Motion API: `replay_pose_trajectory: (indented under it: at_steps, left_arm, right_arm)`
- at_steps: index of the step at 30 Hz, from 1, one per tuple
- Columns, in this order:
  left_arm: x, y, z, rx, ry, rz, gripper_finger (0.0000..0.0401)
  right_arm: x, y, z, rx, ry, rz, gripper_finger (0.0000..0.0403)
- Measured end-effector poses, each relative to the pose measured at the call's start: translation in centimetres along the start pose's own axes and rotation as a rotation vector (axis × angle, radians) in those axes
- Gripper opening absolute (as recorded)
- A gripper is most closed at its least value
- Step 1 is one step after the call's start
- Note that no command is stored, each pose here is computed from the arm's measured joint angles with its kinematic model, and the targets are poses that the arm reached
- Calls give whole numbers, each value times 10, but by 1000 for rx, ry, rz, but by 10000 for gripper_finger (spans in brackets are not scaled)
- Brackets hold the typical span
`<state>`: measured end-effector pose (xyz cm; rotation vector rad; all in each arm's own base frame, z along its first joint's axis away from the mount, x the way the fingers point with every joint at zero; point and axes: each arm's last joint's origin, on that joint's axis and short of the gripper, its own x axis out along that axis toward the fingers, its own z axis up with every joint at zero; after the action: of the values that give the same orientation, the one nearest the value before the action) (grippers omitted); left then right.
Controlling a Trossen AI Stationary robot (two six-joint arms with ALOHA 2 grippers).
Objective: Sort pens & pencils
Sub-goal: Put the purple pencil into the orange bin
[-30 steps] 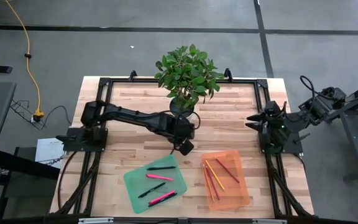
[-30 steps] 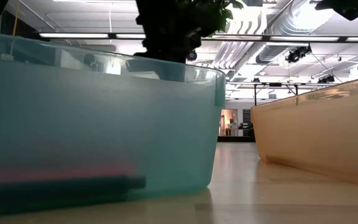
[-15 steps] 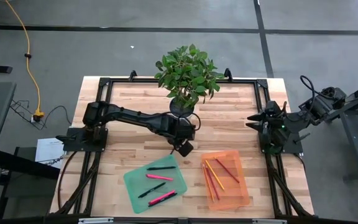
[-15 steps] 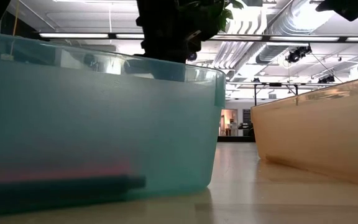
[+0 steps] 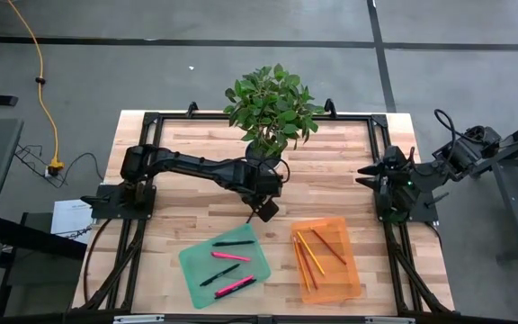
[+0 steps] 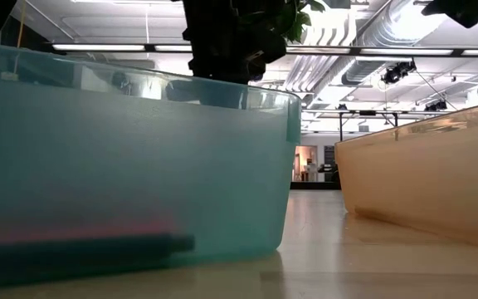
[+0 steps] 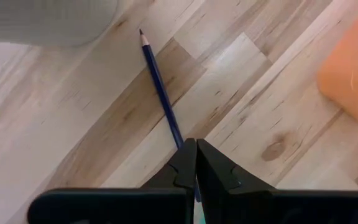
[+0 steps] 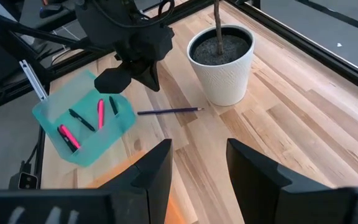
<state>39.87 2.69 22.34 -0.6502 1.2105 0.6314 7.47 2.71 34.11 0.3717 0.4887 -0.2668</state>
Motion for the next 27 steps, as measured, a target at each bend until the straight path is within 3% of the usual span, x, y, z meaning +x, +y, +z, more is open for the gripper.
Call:
replay_pose_trajectory:
  at_steps: [18,27]
  left_arm:
    - [7,2,-4,21,27,-4,3]
    - [7,3,-4,-10,30,-1,93]
  right_arm:
    - [0,0,0,-19,-1,-2,144]
    - [0,0,0,-23,-2,-3,144]
